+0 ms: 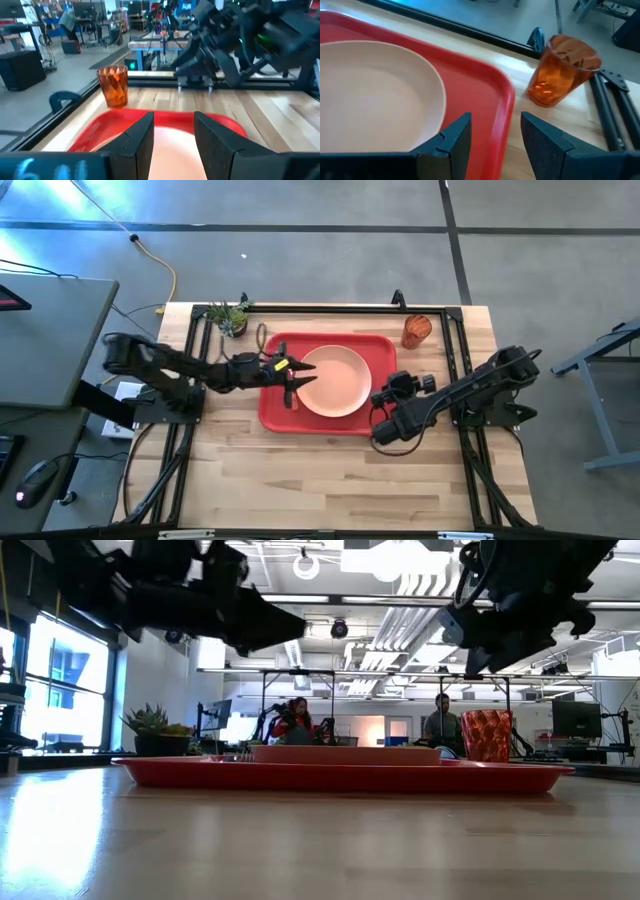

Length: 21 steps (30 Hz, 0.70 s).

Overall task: Pick and place plate/cup/fork/spoon on tray
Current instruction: Put the brown cup on the red serving tray

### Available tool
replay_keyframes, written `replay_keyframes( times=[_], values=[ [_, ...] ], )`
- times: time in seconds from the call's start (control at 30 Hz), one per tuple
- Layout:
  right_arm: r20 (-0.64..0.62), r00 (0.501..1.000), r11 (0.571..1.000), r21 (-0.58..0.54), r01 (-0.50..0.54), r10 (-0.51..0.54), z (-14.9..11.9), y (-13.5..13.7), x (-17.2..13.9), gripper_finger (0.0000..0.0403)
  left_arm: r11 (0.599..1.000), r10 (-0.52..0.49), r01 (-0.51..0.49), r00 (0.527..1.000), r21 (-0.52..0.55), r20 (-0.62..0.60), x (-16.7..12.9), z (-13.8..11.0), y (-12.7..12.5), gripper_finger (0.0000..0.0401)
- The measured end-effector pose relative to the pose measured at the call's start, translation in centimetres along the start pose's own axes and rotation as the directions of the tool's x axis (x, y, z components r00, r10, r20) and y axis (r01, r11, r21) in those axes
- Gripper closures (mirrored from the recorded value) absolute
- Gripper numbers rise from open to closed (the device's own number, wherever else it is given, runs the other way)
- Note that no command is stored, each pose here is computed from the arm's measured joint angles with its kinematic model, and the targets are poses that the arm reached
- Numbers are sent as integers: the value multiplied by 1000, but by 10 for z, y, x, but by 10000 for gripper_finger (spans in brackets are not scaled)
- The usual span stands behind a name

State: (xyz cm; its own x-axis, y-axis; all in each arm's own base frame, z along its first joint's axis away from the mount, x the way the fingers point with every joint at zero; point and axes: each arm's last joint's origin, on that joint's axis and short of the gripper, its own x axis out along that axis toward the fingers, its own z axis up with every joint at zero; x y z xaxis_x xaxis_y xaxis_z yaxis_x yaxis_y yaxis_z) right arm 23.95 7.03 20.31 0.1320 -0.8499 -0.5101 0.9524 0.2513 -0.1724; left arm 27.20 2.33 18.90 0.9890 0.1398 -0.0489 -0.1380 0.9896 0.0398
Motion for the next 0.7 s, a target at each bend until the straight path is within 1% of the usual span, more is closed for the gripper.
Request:
replay_keyframes(
  times=[0.07,0.13,0.2,0.3,0.37,0.43,0.5,0.6,0.7],
  values=[
    [4,1000,1000,-10,7,-7,-6,6,3,240,1000,6,-6,1000,-8,4,15,-5,-1,272],
    [-14,1000,999,-32,18,-18,-15,11,5,240,999,33,-33,999,-31,-12,34,-8,0,272],
    [-69,997,997,-74,30,-35,-25,16,6,240,997,63,-65,998,-51,-30,54,-7,3,272],
    [-176,983,989,-145,18,-44,-47,26,5,240,991,108,-113,992,-72,-71,86,-1,16,272],
    [-203,978,986,-164,2,-36,-64,31,2,240,988,133,-140,985,-64,-108,107,7,28,272],
    [-193,981,986,-167,-2,-31,-80,34,-1,240,986,153,-160,980,-45,-123,127,19,42,272],
    [-179,983,985,-171,9,-40,-92,34,-5,240,983,170,-178,977,-50,-129,145,34,57,272],
    [-164,981,982,-176,75,-104,-96,24,-11,240,970,217,-226,971,-89,-101,176,57,84,272],
    [-127,981,984,-127,127,-143,-96,11,-22,240,965,227,-234,972,-119,-69,206,70,106,272]
  ],
)
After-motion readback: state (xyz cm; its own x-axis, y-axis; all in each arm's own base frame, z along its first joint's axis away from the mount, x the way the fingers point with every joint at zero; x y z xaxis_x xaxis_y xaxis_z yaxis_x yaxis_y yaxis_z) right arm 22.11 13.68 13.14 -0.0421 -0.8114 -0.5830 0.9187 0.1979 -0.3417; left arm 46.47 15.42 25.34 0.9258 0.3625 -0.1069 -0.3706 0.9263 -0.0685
